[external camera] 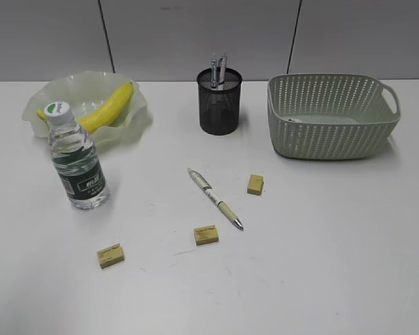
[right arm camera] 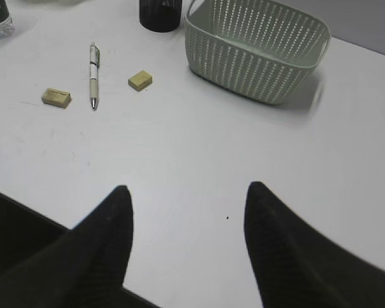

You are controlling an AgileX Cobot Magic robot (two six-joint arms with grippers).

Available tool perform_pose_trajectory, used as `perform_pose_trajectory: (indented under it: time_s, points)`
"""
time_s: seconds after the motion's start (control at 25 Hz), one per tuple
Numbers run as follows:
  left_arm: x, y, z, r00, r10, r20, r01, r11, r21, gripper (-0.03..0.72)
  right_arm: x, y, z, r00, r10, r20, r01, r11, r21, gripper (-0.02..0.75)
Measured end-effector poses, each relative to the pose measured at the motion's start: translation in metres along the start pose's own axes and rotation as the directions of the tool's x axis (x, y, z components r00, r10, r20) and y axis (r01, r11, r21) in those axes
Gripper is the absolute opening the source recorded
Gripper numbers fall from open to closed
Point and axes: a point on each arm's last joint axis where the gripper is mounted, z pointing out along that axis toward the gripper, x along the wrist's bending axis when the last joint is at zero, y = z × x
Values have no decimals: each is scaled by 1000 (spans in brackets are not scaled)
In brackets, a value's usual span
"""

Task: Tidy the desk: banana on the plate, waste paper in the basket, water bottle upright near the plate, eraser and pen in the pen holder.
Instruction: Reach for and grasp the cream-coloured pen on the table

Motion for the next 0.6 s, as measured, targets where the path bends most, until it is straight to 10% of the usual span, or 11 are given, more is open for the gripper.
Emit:
perform_pose_trajectory:
  time_s: [0.6]
  points:
    - [10, -101, -11, 993, 26, 114, -1, 976, -216, 309, 8, 110, 145, 994, -29, -108, 51, 975, 215, 445]
